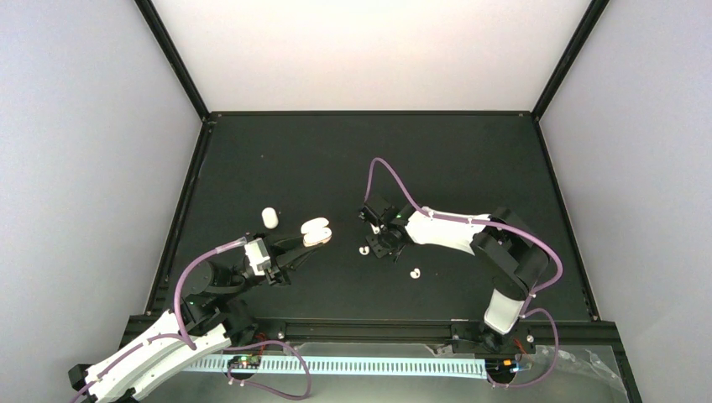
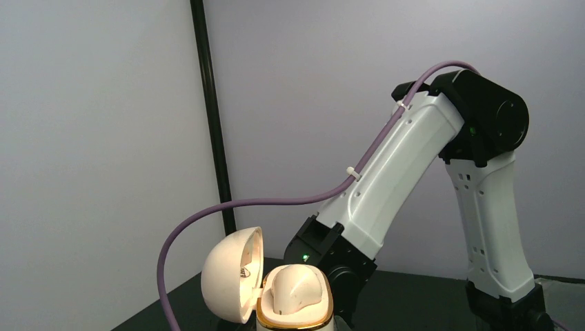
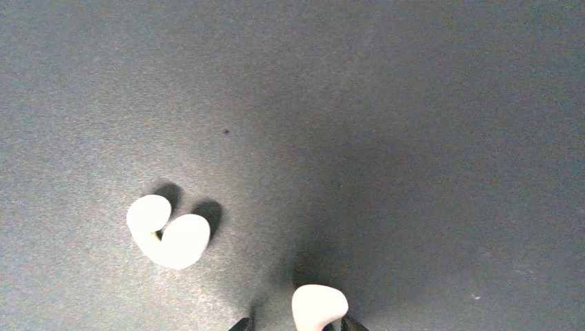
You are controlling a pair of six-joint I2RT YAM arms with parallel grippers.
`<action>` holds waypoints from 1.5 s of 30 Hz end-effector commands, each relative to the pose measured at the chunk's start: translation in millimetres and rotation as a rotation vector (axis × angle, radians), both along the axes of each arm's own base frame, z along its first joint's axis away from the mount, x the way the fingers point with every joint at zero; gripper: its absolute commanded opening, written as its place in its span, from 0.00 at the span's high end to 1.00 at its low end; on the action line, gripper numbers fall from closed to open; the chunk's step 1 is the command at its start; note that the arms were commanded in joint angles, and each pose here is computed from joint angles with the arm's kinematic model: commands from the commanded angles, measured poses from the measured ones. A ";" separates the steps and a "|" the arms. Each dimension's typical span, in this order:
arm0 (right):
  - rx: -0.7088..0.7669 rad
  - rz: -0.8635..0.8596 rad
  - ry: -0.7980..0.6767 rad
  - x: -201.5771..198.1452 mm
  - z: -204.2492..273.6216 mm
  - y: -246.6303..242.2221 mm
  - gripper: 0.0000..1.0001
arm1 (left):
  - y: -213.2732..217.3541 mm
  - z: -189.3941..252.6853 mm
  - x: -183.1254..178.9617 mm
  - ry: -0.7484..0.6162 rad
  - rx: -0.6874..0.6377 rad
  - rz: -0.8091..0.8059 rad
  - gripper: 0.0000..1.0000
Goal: Insert the wireless bluetooth earbuds into the charging case
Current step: Pick up the earbud from the center of the board.
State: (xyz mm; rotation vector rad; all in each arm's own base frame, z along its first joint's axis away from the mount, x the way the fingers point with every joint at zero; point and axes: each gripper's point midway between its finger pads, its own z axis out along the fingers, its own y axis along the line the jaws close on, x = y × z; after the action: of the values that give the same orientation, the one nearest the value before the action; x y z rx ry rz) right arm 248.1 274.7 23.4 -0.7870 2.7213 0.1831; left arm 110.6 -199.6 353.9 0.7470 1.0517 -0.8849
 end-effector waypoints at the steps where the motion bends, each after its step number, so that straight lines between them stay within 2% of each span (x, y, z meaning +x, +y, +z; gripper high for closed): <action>1: -0.030 -0.030 -0.049 10.6 9.5 -4.4 0.67 | 0.9 11.2 -4.7 -0.017 -0.013 -0.015 0.98; 11: -0.041 -0.011 -0.041 15.9 0.4 2.4 0.63 | 0.6 10.8 -5.0 -0.014 -0.013 -0.019 0.98; 19: -0.052 -0.004 -0.036 15.4 -6.1 2.1 0.65 | 0.4 10.7 -4.8 -0.014 -0.013 -0.019 0.98; 38: -0.060 -0.008 -0.036 11.7 -10.2 -4.0 0.86 | -0.1 10.7 -4.6 -0.013 -0.012 -0.020 0.98; 45: -0.018 -0.038 -0.094 17.2 6.5 -4.4 0.91 | -0.2 10.7 -4.7 -0.013 -0.012 -0.021 0.98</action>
State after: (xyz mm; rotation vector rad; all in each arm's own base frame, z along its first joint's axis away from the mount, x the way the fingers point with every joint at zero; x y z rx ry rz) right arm 262.7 277.4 23.5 -0.7789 2.6745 0.1315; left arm 111.4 -201.0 352.5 0.7510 1.0578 -0.8855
